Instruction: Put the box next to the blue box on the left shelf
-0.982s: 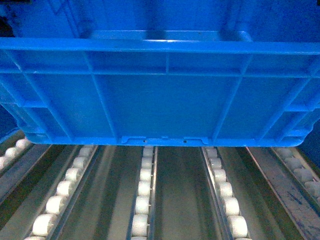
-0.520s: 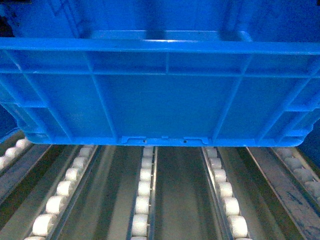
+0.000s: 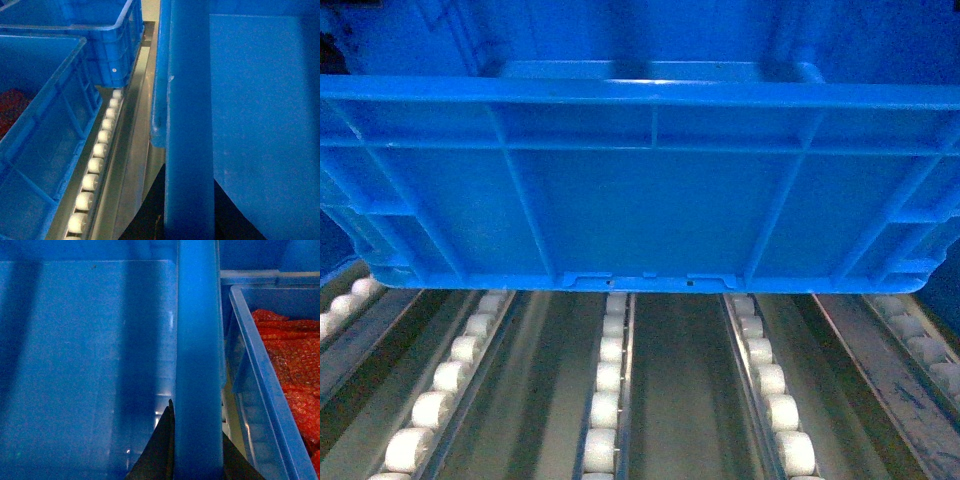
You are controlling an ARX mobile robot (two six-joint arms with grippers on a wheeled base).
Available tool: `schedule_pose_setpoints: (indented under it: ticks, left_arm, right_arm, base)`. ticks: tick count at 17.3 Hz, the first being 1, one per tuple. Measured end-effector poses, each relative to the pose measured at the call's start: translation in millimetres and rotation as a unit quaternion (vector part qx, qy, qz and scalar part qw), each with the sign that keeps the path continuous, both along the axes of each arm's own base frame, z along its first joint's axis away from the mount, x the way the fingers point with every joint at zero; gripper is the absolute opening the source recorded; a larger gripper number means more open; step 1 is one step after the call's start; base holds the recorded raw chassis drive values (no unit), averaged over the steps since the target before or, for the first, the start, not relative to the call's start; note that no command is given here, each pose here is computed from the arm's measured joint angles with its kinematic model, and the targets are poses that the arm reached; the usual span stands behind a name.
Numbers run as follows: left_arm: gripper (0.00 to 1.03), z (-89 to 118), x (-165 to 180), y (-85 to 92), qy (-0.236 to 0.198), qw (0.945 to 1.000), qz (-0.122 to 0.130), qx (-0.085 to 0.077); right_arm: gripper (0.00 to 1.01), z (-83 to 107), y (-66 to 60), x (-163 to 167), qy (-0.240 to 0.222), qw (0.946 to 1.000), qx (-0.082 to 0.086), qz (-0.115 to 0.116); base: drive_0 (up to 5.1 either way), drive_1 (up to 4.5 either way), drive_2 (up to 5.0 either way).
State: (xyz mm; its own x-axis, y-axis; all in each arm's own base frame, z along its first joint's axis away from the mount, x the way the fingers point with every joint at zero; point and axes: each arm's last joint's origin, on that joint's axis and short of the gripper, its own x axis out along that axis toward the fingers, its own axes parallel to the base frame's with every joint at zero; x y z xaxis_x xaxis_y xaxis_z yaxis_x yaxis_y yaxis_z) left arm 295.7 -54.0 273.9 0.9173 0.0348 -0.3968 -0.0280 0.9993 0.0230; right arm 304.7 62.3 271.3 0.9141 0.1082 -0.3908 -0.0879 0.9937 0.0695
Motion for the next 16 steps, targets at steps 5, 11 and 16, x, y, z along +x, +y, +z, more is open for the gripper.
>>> schedule_pose_setpoints:
  ticks: [5, 11, 16]
  left_arm:
    - [0.08, 0.0, 0.0, 0.0, 0.000, 1.0000, 0.000, 0.000]
    - [0.08, -12.1, -1.7, -1.0, -0.069, 0.9976, 0.004, 0.000]
    - [0.08, -38.6, -2.2, 18.0, 0.078, 0.9967, 0.012, 0.020]
  right_arm:
    - [0.08, 0.0, 0.0, 0.0, 0.000, 1.0000, 0.000, 0.000]
    - [0.08, -5.5, 2.1, -1.0, -0.062, 0.9976, -0.010, -0.029]
    - [0.07, -49.6, 18.7, 2.7, 0.102, 0.9942, 0.025, 0.020]
  base:
    - [0.0, 0.00, 0.0]
    - [0.0, 0.00, 0.0]
    - [0.0, 0.00, 0.0]
